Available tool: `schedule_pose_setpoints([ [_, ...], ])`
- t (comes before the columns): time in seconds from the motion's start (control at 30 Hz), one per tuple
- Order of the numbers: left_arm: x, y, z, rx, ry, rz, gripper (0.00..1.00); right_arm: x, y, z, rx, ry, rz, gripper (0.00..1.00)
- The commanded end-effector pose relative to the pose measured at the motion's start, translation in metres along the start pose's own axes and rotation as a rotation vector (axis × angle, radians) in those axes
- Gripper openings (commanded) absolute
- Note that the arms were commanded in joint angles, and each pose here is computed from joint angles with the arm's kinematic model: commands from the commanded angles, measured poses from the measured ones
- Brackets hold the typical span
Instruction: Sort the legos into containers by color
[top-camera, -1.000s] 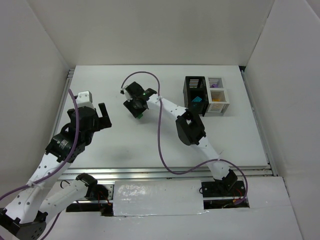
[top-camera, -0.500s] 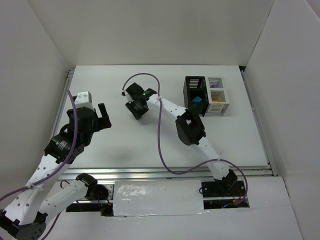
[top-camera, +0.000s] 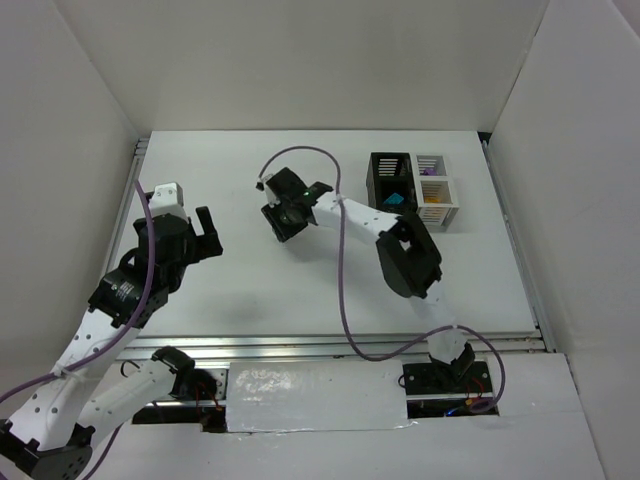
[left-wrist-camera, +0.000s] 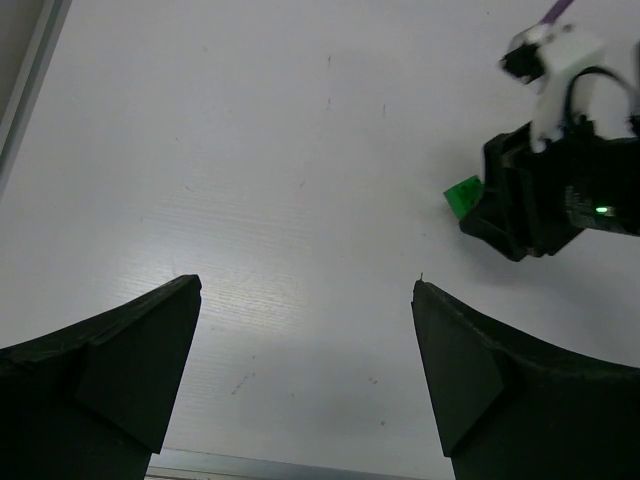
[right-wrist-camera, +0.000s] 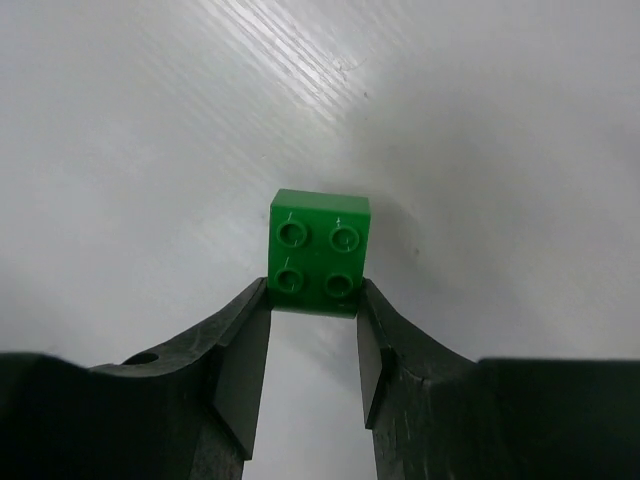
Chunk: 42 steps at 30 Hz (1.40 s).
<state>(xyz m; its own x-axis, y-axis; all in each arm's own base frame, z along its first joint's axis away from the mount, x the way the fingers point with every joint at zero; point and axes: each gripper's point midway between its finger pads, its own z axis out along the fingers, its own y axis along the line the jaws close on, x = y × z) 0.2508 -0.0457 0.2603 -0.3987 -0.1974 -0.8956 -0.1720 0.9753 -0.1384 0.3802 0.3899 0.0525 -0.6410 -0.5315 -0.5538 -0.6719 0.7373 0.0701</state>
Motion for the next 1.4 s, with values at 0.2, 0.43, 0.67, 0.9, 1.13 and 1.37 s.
schedule_pose_setpoints([
  [0.2, -0.017, -0.003, -0.005, 0.034, -0.058, -0.011, 1.0, -0.109, -0.123, -0.203, 0.452, -0.518, 0.206, 0.0],
  [0.43, -0.016, -0.009, -0.005, 0.064, -0.054, -0.01, 1.0, -0.073, -0.266, -0.234, 0.778, -0.47, 0.45, 0.0],
  [0.67, -0.014, -0.01, -0.005, 0.07, -0.047, -0.009, 1.0, -0.048, -0.315, -0.219, 0.848, -0.392, 0.519, 0.0],
  [0.9, -0.01, -0.012, 0.0, 0.065, -0.025, 0.003, 0.99, -0.042, -0.324, -0.202, 0.844, -0.357, 0.538, 0.1],
  [1.13, -0.011, -0.011, 0.0, 0.059, -0.031, 0.001, 1.0, -0.037, -0.321, -0.202, 0.84, -0.359, 0.535, 0.28],
  [1.37, -0.01, -0.012, 0.001, 0.061, -0.024, 0.006, 1.0, -0.035, -0.314, -0.205, 0.809, -0.365, 0.539, 0.47],
])
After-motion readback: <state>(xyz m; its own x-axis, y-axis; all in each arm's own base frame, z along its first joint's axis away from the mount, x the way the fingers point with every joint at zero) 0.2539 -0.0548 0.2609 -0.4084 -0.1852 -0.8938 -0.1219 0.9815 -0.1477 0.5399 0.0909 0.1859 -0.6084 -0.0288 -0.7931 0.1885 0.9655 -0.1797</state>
